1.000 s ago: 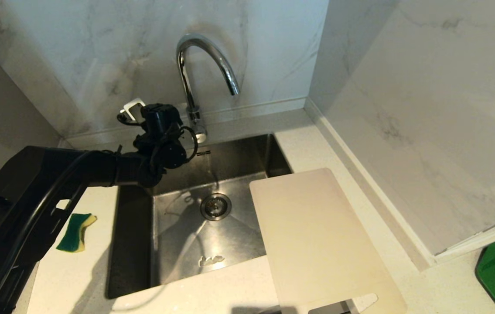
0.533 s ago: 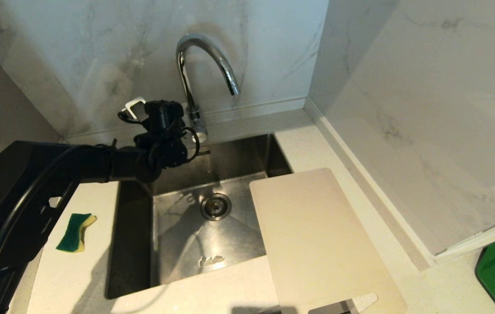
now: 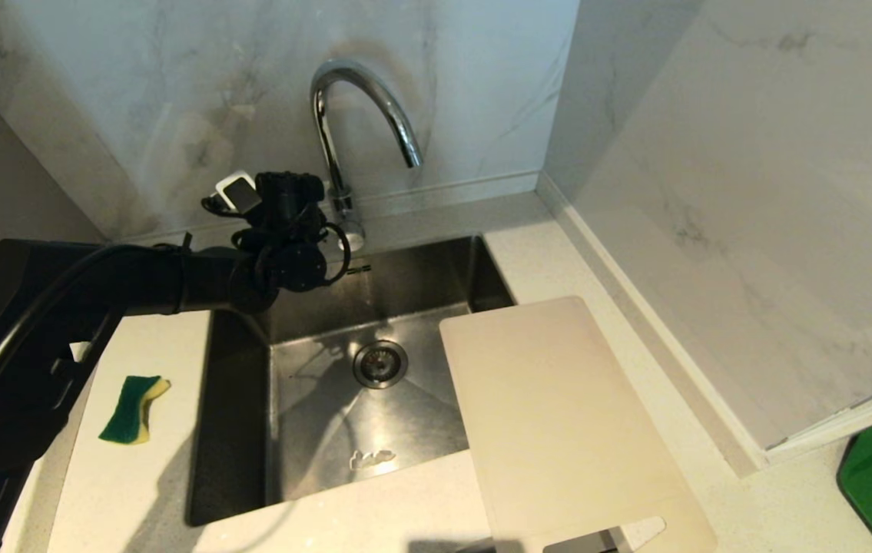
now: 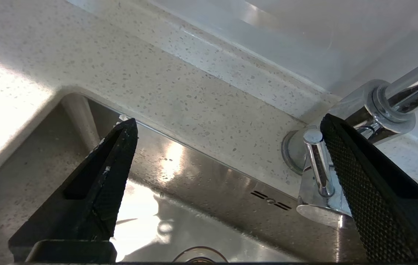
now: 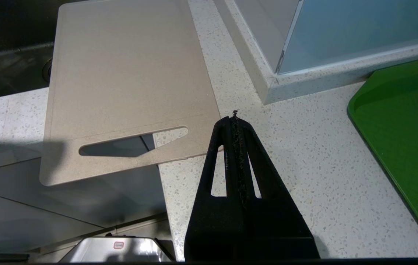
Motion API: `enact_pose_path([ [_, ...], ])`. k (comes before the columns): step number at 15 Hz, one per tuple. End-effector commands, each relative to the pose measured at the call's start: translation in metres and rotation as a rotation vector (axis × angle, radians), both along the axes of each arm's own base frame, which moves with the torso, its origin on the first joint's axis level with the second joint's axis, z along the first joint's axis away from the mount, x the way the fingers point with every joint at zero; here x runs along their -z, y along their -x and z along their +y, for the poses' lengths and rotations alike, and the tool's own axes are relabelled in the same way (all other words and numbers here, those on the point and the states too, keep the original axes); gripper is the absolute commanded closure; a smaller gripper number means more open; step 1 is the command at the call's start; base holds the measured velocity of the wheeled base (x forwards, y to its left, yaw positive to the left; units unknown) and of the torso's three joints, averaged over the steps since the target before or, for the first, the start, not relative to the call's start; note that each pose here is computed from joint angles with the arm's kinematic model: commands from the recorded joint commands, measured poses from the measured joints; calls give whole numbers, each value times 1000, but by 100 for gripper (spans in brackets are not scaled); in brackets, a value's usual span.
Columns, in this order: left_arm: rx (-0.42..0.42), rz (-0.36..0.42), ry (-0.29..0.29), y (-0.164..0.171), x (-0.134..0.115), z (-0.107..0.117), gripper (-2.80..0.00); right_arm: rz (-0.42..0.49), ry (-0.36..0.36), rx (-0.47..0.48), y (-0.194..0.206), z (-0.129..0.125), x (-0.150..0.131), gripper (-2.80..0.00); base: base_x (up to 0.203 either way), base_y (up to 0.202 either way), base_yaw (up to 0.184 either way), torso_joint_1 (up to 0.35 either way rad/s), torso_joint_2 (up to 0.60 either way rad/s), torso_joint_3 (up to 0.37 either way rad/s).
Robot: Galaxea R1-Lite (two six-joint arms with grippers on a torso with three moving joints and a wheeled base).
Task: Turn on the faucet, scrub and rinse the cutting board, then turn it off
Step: Turn on the tap
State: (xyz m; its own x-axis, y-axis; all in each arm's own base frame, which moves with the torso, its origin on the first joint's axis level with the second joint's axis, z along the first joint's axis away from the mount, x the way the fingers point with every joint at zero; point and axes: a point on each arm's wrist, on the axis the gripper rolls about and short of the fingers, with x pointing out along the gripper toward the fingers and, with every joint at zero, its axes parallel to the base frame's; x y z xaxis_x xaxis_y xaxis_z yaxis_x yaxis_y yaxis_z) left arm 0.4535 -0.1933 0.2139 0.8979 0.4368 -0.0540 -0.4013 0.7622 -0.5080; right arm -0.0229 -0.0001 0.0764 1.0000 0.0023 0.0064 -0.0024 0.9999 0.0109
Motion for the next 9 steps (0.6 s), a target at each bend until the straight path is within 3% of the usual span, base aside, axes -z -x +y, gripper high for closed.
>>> enact_pose_path([
  [1, -4, -11, 13, 0, 0, 0, -280, 0, 0, 1, 0, 0, 0, 0, 0, 0, 0, 0, 0, 0],
  [9, 8, -3, 15, -15, 26, 1, -280, 0, 0, 1, 0, 0, 0, 0, 0, 0, 0, 0, 0, 0],
])
